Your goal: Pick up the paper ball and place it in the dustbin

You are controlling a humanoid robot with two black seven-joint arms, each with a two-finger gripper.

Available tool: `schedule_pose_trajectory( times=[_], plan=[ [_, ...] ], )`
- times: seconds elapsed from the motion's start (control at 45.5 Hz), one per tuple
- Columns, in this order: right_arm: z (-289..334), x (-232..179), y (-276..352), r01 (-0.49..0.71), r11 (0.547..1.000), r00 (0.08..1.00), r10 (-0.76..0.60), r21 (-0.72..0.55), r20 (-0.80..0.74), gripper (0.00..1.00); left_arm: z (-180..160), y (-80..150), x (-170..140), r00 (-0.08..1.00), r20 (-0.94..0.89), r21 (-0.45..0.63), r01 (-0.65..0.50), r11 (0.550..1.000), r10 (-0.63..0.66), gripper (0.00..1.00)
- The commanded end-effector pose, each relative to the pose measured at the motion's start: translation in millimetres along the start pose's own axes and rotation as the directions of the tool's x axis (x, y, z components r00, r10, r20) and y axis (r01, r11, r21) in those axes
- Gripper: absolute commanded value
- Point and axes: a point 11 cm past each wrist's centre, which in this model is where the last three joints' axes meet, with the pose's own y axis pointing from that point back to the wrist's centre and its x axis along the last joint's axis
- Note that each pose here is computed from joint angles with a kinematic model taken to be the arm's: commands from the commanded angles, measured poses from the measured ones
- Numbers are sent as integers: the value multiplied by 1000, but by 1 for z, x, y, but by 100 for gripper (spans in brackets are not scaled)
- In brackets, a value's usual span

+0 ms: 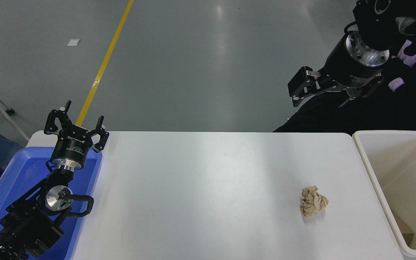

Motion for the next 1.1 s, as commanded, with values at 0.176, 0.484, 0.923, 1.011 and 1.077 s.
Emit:
schedule_pose_trajectory(
  times=[0.176, 0.484, 0.923, 1.011, 1.077],
  plan=[
    [53, -62, -139, 279, 959, 956, -273, -46, 103, 100, 0, 0, 0, 1000, 0, 0, 0, 1000, 0, 98],
    [74, -85, -219, 48, 994, 994, -38, -98, 105, 100, 0, 1, 1, 1000, 0, -1, -2, 1000, 2, 98],
    [84, -119, -253, 90, 992, 992, -81, -86, 101, 100, 0, 0, 1, 1000, -1, -4, -2, 1000, 2, 98],
    [89, -121, -258, 90, 991, 991, -79, -96, 110, 100, 0, 1, 1, 1000, 0, -4, -3, 1000, 3, 98],
    [92, -124, -261, 90, 991, 990, -78, -100, 116, 100, 0, 1, 1, 1000, 0, -2, -3, 1000, 3, 98]
  ],
)
